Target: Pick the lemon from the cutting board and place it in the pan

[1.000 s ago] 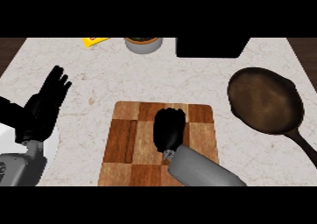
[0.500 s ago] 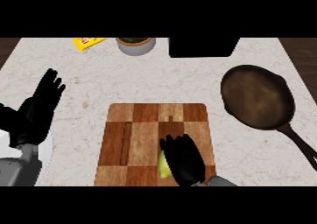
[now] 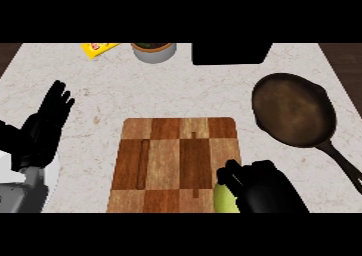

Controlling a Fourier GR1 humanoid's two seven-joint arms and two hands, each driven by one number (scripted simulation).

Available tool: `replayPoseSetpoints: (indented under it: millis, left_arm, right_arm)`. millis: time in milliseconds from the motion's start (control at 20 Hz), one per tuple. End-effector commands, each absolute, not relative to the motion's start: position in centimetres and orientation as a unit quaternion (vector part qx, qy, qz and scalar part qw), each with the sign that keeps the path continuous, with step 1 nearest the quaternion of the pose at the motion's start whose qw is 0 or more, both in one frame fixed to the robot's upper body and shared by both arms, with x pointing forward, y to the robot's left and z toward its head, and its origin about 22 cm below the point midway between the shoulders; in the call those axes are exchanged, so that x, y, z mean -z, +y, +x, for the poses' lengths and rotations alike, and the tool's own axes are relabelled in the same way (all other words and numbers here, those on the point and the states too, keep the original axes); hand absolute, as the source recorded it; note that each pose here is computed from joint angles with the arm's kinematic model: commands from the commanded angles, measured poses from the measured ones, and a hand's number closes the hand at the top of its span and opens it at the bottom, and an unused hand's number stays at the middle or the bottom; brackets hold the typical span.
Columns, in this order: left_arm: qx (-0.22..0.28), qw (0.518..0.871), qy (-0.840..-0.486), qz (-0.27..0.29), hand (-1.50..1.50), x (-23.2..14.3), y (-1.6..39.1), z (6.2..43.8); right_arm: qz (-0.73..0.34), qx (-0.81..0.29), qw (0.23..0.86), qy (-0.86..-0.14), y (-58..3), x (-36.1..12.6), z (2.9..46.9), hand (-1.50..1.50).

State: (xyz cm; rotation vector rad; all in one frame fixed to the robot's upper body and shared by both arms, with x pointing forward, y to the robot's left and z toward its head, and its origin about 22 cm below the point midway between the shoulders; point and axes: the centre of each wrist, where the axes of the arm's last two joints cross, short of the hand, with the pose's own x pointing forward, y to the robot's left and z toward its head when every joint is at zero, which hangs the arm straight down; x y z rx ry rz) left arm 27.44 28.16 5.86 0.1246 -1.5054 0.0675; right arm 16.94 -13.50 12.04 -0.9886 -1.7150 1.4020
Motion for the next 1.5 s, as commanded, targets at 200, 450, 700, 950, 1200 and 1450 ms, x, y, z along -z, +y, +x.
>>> replayPoseSetpoints:
  millis: [200, 450, 700, 950, 1200, 1450]
  left_arm:
    - [-0.027, 0.727, -0.684, 0.052, 0.0, -5.8, 26.9, 27.9]
    - [-0.023, 0.724, -0.688, 0.045, 0.0, -5.2, 27.0, 27.3]
    - [-0.012, 0.725, -0.687, 0.044, 0.0, -5.5, 28.0, 27.0]
    - [-0.014, 0.719, -0.693, 0.048, 0.0, -5.9, 26.8, 27.9]
    - [-0.013, 0.72, -0.692, 0.04, 0.0, -4.7, 26.7, 27.0]
    - [-0.01, 0.72, -0.692, 0.05, 0.0, -5.8, 26.5, 28.6]
  right_arm:
    - [-0.404, -0.474, 0.363, -0.694, -17.8, -20.0, 15.4, 1.5]
    - [-0.429, -0.422, 0.414, -0.683, -20.1, -19.0, 20.5, 1.5]
    - [-0.432, -0.393, 0.435, -0.685, -25.6, -18.8, 23.1, 1.5]
    - [-0.434, -0.359, 0.443, -0.698, -31.0, -16.4, 28.0, 1.5]
    - [-0.428, -0.37, 0.454, -0.688, -34.3, -13.3, 32.4, 1.5]
    - [-0.385, -0.387, 0.453, -0.705, -36.5, -10.6, 35.0, 1.5]
